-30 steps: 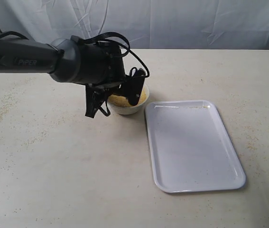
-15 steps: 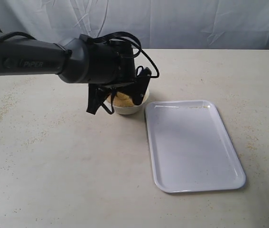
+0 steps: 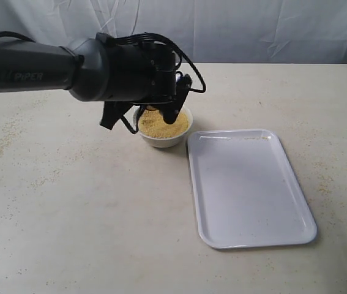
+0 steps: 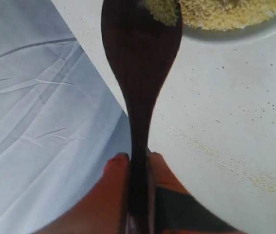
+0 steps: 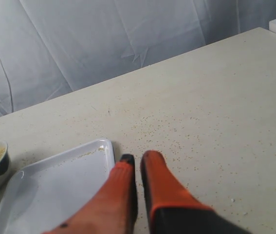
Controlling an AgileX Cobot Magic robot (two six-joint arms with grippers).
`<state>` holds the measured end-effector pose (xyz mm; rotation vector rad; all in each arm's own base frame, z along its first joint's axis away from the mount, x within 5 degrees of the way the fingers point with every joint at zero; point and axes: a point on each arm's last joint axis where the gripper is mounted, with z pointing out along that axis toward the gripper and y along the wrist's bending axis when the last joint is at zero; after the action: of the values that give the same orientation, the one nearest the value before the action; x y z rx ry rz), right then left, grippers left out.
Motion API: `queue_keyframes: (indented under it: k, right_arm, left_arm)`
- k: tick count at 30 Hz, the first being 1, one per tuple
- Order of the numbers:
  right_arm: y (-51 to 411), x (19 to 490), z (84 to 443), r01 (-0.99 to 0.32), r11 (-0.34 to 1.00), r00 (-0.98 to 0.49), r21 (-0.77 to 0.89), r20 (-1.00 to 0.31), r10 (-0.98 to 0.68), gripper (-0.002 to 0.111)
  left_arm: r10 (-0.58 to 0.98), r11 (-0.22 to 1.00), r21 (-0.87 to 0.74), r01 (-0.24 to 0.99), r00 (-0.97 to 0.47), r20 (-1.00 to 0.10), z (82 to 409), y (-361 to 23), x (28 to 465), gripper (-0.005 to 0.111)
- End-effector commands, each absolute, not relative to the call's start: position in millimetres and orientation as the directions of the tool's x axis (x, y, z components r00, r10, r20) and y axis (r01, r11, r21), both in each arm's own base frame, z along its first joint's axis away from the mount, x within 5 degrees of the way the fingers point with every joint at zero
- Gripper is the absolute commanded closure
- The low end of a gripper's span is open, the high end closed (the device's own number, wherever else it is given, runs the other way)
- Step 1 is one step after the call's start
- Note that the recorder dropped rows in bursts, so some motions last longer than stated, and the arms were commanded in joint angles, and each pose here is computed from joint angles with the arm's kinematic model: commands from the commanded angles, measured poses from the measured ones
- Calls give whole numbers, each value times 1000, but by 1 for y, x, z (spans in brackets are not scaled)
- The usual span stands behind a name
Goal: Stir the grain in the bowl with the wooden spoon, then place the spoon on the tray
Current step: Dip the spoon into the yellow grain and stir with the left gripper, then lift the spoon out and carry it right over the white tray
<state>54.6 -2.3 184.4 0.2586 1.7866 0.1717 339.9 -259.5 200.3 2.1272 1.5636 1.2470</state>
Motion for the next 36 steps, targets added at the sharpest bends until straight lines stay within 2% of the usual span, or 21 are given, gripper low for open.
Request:
queue_keyframes:
  k: [1,10,15,22,26,29,31,33,34,36]
  right_arm:
    - [-3,54,186,82,964,-199,251,-944,263,100]
    - [-3,54,186,82,964,-199,251,-944,263,100]
    - [-3,54,186,83,964,-199,253,-944,265,100]
    - [-3,54,186,83,964,-199,253,-944,265,100]
    - [-3,54,186,83,964,-199,253,-944,265,100]
    - [-3,54,186,83,964,-199,253,-944,265,100]
    - [-3,54,186,83,964,-199,253,-944,265,100]
    - [-3,54,186,83,964,-199,253,-944,265,100]
    - [-3,54,186,83,964,-199,253,-944,265,100]
    - [-3,54,186,83,964,-199,253,-944,265,100]
  left_arm:
    - [847,-462,637,617,95,523,211,-272,332,107]
    - [774,-571,625,533,95,626,215,-290,318,107]
    - [708,-603,574,554,38,706,202,-284,322,107]
    - [772,-525,650,549,-14,636,205,-284,322,107]
    - [894,-379,761,526,-6,449,226,-291,315,107]
    - [985,-163,776,609,56,163,248,-300,303,107]
    - [993,-2,712,702,85,-82,260,-310,293,107]
    - [953,114,575,810,74,-294,261,-320,283,107]
    - [924,139,505,852,71,-375,260,-325,280,107]
    - [897,79,408,909,114,-426,251,-335,271,107]
